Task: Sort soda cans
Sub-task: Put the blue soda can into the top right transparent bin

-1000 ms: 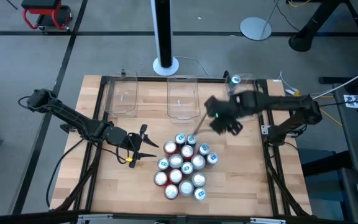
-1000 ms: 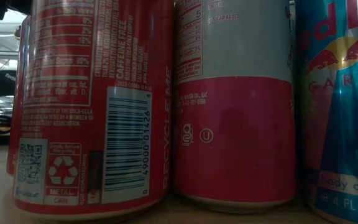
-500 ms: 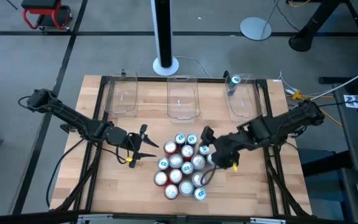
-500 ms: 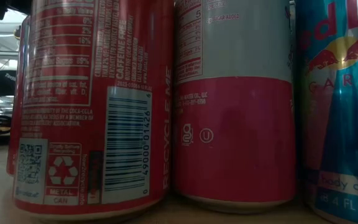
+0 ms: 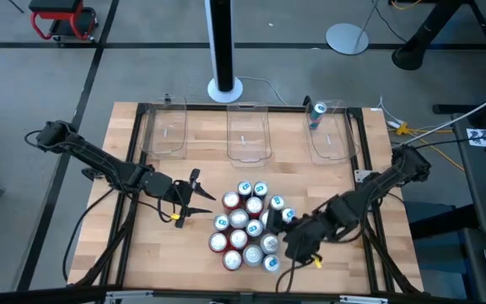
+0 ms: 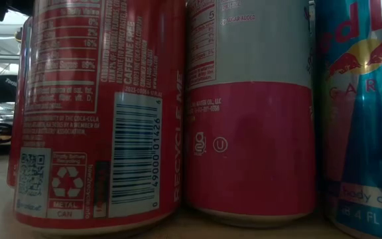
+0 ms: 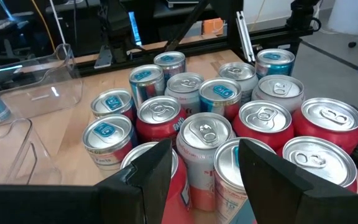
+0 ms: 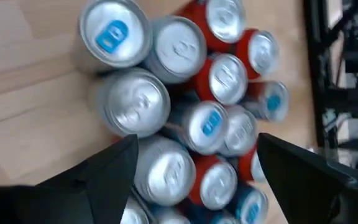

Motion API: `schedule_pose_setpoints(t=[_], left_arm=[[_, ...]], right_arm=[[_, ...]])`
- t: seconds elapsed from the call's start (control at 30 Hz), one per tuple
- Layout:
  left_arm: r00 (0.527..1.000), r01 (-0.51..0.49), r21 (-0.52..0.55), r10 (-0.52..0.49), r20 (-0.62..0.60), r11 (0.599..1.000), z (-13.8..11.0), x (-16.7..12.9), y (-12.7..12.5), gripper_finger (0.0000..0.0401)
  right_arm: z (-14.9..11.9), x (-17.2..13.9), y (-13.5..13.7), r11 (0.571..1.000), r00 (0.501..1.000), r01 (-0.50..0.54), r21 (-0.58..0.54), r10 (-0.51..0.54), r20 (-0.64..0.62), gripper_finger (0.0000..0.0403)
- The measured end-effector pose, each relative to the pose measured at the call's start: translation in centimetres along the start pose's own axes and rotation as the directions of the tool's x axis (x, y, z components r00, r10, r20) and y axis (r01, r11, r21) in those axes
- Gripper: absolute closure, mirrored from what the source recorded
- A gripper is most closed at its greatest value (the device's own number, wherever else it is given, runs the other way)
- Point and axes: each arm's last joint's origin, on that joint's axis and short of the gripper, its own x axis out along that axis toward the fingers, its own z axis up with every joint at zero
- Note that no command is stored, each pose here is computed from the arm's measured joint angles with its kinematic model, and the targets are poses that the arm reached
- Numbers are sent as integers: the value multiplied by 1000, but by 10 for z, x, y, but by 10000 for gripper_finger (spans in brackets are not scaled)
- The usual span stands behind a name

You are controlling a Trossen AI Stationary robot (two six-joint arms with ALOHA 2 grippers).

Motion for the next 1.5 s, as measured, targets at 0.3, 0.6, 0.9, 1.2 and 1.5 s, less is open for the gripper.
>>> schedule_pose_setpoints(t=[0.3,0.6,0.9,1.2,1.5], left_arm=[[1000,0,-6,0,-4,1000,0,0,0,226],[1000,-1,-16,1,-3,1000,0,0,0,226],[1000,0,-22,0,-3,1000,0,0,0,226],[1000,0,-19,0,-2,1000,0,0,0,226],[1000,0,-18,0,-3,1000,0,0,0,226]], right_arm=[[23,34,21,995,997,-77,-60,77,-2,75],[39,34,32,996,994,-85,13,84,65,75],[48,60,38,992,987,-127,8,125,98,75],[48,64,37,995,991,-102,9,101,85,75],[48,78,40,992,990,-126,0,126,61,75]])
